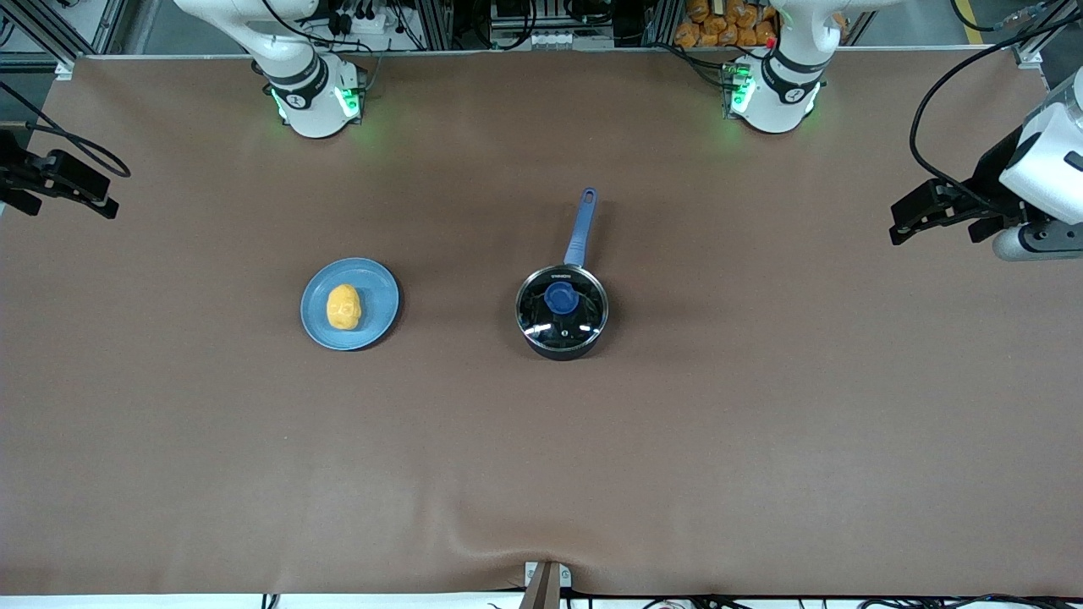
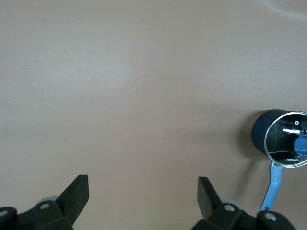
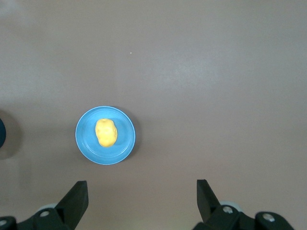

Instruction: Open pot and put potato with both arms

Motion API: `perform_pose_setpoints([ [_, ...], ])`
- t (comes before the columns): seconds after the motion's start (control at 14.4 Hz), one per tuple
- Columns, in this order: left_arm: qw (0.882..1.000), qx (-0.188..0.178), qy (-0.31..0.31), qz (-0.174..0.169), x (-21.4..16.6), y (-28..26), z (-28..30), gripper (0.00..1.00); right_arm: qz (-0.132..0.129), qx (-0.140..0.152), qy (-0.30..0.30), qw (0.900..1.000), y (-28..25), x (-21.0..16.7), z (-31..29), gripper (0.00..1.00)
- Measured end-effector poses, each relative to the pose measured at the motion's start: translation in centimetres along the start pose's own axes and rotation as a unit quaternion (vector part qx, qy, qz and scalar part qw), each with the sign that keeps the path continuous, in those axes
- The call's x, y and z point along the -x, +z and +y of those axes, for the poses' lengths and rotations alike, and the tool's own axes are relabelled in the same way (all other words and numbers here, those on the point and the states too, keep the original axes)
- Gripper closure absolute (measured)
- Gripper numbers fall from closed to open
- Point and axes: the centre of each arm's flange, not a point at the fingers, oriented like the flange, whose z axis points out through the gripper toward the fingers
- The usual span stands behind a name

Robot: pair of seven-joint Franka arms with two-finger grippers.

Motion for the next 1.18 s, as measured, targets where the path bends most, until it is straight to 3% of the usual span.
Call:
perform_pose_setpoints([
  [0.42, 1.000, 0.001, 0.003, 0.012, 1.3, -0.1, 0.4, 0.00, 0.000, 0.000, 0.000, 1.000, 0.0, 0.0, 0.0, 0.00],
  [1.18, 1.000, 0.000, 0.003, 0.004, 1.4, 0.8, 0.5, 0.00, -0.001, 0.000, 0.000, 1.000, 0.0, 0.1, 0.0, 0.00],
])
